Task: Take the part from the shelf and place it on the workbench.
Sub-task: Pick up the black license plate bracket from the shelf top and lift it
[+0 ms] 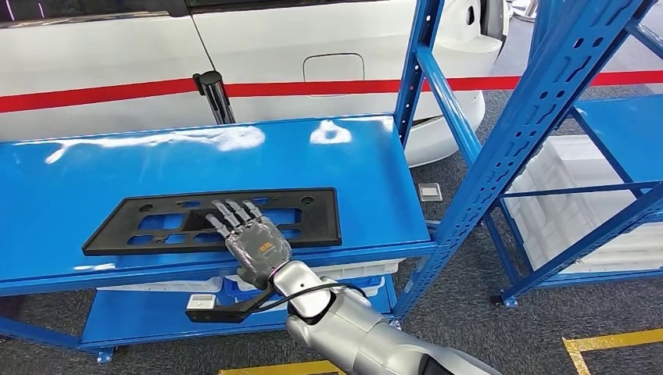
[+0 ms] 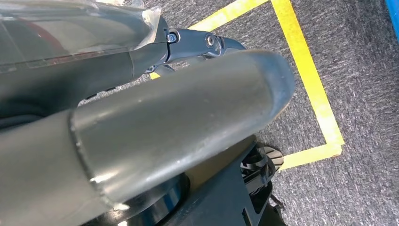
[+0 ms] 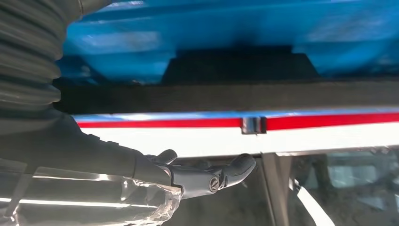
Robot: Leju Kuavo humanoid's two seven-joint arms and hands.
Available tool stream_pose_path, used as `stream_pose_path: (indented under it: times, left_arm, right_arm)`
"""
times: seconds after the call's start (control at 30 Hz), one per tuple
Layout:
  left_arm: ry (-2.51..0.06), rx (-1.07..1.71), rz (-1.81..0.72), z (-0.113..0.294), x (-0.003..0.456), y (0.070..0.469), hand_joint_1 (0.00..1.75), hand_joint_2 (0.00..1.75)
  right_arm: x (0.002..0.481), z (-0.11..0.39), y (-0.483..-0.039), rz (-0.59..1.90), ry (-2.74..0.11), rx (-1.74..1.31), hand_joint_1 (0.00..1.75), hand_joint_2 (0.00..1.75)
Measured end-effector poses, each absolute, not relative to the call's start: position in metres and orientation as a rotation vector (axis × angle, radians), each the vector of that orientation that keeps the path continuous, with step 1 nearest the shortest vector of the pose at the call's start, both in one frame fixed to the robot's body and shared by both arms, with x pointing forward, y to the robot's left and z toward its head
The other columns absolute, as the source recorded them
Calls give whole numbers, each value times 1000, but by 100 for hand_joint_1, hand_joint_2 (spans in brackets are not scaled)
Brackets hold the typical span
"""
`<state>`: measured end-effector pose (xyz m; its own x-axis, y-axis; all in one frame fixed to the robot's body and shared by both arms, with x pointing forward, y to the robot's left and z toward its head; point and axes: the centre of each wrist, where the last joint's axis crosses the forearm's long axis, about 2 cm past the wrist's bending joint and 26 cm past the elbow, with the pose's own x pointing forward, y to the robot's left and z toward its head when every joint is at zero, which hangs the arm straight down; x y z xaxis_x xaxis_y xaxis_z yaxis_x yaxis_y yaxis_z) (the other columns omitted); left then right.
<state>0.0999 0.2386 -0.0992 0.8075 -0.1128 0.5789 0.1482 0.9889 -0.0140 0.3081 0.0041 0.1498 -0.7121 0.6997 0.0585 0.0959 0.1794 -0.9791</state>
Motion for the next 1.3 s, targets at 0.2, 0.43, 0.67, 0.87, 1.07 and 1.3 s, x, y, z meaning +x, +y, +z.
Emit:
stream_pose_path:
  times: [0.2, 0.43, 0.67, 0.87, 1.07, 1.3]
  left_arm:
    - [-611, -60, -140, -99, 100, 239, 0, 0]
    - [-610, -63, -140, -99, 100, 238, 0, 0]
    - [-612, -63, -140, -99, 100, 238, 0, 0]
    - [-612, -63, -140, -99, 100, 238, 0, 0]
    - [-612, -64, -141, -99, 99, 238, 0, 0]
    - [-612, -64, -148, -99, 99, 239, 0, 0]
  right_arm:
    - [314, 147, 0, 1547, -1879, -761, 0, 175]
    - [319, 146, -3, 1514, -1859, -750, 0, 175]
    - [320, 146, -4, 1499, -1864, -733, 0, 175]
    - [321, 147, -4, 1491, -1876, -724, 0, 175]
    - [319, 149, -3, 1471, -1918, -709, 0, 175]
    - [318, 157, 3, 1458, -1982, -713, 0, 175]
